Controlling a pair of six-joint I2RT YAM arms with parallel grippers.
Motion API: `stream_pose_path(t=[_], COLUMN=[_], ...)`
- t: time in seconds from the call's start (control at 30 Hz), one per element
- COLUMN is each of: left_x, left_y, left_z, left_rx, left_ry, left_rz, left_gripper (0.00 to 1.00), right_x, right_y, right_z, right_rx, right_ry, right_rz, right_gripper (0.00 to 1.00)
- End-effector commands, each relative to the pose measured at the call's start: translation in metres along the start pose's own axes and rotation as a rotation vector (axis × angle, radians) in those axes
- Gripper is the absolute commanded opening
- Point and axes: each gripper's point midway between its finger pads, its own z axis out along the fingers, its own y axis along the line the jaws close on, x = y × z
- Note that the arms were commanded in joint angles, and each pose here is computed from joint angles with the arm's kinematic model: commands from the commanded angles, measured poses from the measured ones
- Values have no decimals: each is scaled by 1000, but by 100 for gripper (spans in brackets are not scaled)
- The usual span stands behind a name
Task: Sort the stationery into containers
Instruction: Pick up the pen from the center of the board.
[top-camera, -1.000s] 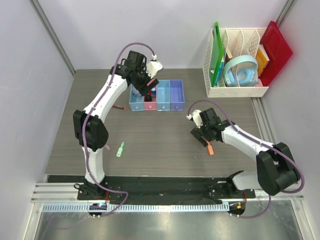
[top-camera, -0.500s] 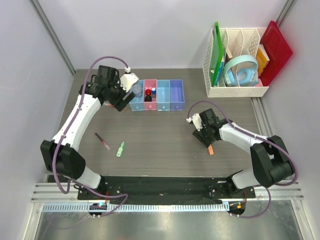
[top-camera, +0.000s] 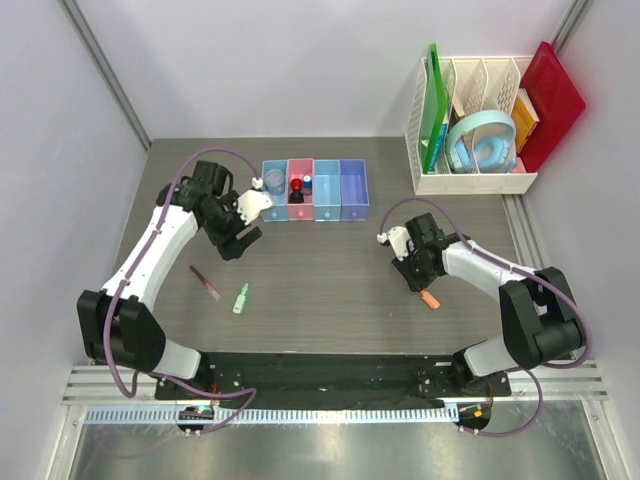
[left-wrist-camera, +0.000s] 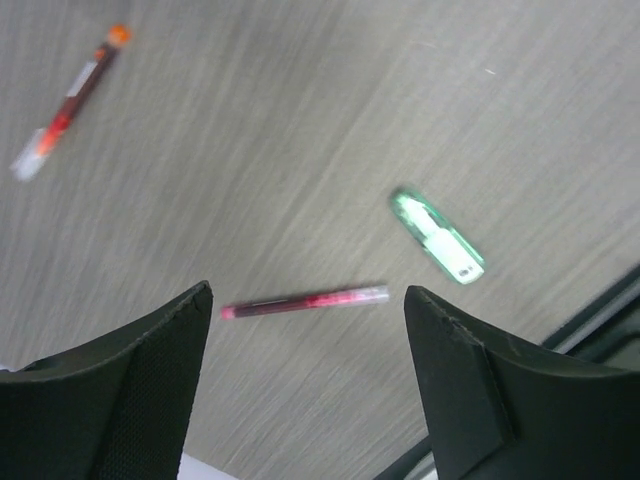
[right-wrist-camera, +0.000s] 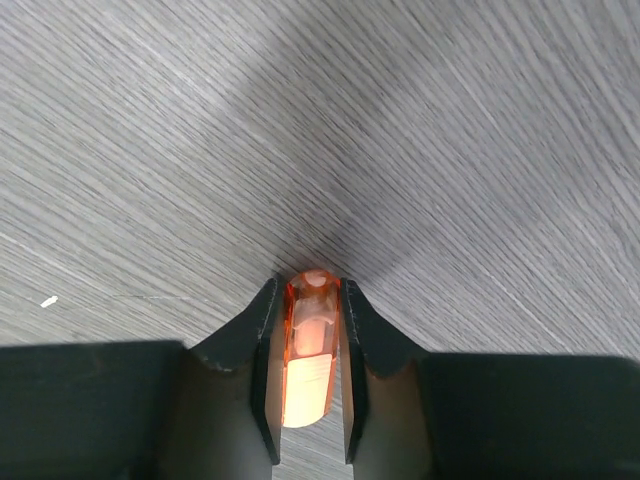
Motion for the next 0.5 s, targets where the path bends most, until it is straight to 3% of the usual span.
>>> stream_pose_path(t=[0.0, 0.2, 0.47], left_x=[-7, 0, 18], left_y=[-29, -71, -88], left_z=[-1, 28, 66], left_rx=[155, 333, 372], left_ry=[-19, 93, 267], left_rz=[107, 163, 126], left_gripper=[76, 73, 69], right_x=[32, 6, -41], right_y=[15, 0, -28], right_z=[9, 0, -11], right_rx=[-79, -26, 53], right_ry=[132, 65, -13], right_rz=[5, 1, -15], right_gripper=[19, 16, 17])
